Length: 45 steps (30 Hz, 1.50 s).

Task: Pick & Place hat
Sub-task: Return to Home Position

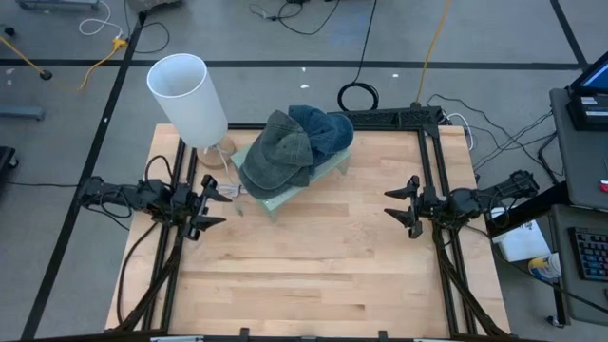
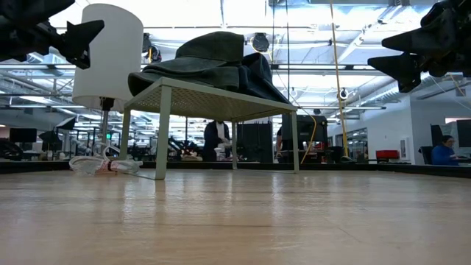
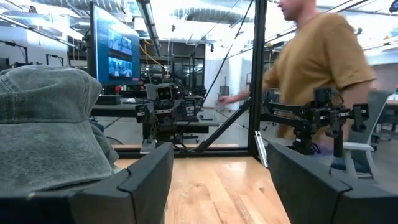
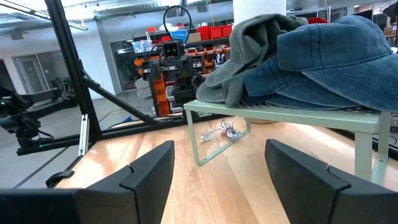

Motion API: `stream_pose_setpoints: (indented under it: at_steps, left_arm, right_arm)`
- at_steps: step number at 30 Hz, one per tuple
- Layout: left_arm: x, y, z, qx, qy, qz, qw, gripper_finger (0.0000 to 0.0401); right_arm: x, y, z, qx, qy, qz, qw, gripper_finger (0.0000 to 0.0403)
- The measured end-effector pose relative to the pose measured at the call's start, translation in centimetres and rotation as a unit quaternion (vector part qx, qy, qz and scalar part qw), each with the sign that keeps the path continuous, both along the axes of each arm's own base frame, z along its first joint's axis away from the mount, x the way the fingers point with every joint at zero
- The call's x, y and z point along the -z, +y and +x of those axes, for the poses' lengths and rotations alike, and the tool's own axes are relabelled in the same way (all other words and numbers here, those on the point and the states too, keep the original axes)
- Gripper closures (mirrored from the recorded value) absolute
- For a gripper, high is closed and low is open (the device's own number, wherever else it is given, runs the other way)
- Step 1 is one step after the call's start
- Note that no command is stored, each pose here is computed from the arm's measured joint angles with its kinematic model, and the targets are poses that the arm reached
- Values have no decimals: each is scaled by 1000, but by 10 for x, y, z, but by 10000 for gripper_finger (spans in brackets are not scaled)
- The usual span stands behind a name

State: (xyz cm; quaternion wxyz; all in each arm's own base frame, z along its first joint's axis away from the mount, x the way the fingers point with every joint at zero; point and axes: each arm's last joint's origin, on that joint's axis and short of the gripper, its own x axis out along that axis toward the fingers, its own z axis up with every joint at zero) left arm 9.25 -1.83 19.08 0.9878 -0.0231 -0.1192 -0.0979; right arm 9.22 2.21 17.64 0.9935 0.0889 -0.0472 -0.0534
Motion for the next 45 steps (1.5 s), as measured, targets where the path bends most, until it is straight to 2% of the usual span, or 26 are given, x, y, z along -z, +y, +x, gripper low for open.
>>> stream_pose_setpoints:
  at_steps: [9, 26, 45]
  left_arm:
    - [0, 0, 0, 0, 0, 0, 1000, 126]
    - [0, 0, 0, 0, 0, 0, 1000, 153]
    - [0, 0, 0, 0, 0, 0, 1000, 123]
  right_arm:
    - [0, 0, 0, 0, 0, 0, 1000, 158]
    - [0, 0, 0, 0, 0, 0, 1000, 158]
    - [0, 0, 0, 0, 0, 0, 1000, 158]
